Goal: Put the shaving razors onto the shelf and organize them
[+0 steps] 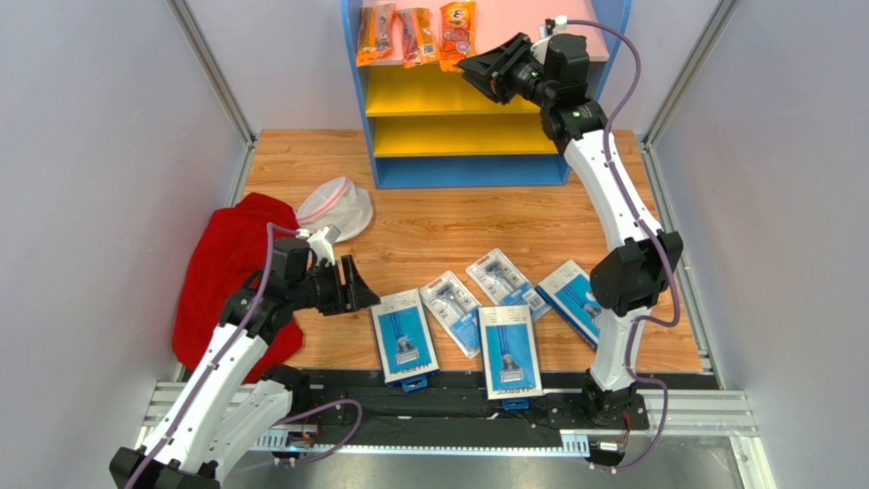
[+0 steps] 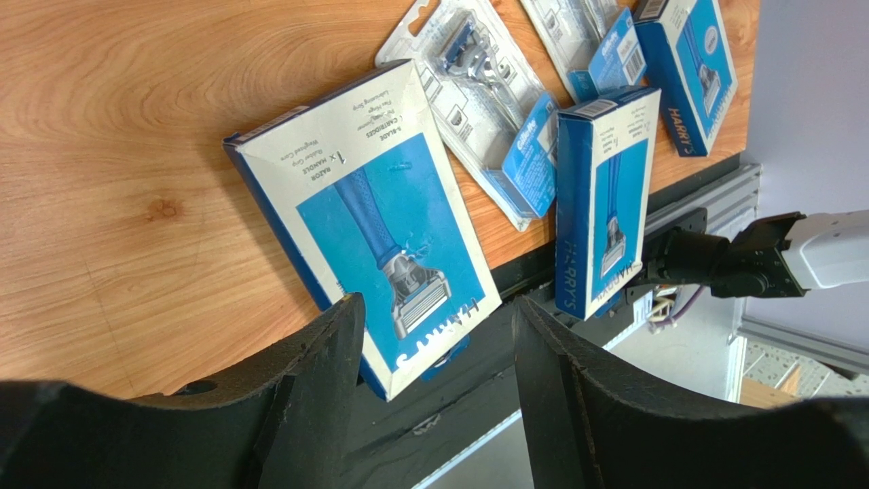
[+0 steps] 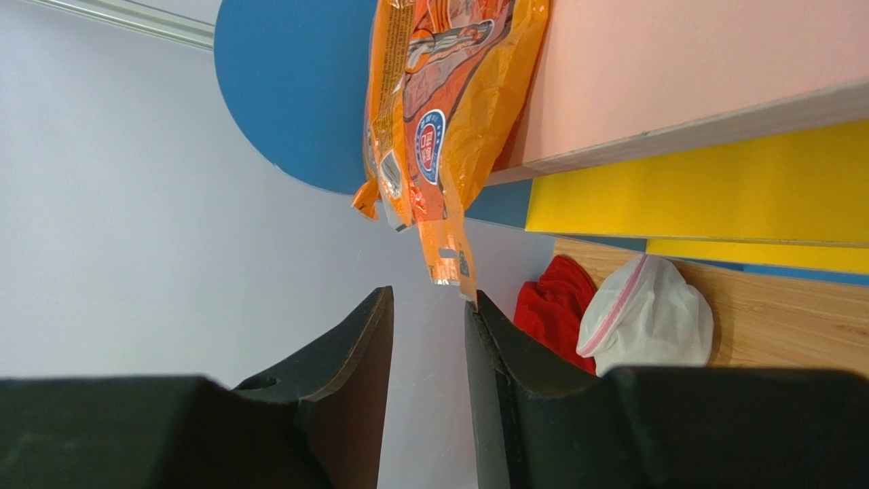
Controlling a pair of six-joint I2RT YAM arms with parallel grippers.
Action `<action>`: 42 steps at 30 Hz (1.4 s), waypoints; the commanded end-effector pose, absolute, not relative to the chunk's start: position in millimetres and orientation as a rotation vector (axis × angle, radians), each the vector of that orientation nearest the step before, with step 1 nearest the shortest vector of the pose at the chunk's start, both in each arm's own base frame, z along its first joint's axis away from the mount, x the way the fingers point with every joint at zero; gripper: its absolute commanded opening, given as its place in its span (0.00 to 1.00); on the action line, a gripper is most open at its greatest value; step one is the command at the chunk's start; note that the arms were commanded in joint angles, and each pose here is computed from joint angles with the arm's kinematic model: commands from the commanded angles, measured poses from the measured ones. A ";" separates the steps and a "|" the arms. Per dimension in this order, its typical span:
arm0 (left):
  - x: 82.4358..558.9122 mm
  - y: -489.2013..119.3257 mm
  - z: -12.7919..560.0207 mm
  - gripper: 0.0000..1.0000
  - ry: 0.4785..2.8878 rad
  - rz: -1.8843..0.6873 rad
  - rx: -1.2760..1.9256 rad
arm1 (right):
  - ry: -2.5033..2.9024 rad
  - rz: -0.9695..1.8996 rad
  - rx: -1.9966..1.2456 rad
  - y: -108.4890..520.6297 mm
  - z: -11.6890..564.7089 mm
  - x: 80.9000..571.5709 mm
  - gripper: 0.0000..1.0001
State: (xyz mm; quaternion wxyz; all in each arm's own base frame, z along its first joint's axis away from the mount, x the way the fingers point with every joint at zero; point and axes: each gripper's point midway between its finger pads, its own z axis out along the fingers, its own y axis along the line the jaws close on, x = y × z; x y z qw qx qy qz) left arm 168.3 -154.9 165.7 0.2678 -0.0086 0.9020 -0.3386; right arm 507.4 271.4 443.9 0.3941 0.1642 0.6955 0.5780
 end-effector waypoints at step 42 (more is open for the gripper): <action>159.0 -164.8 182.9 0.63 2.377 -1.015 0.060 | 1.945 1.254 0.169 215.1 348.6 313.6 0.98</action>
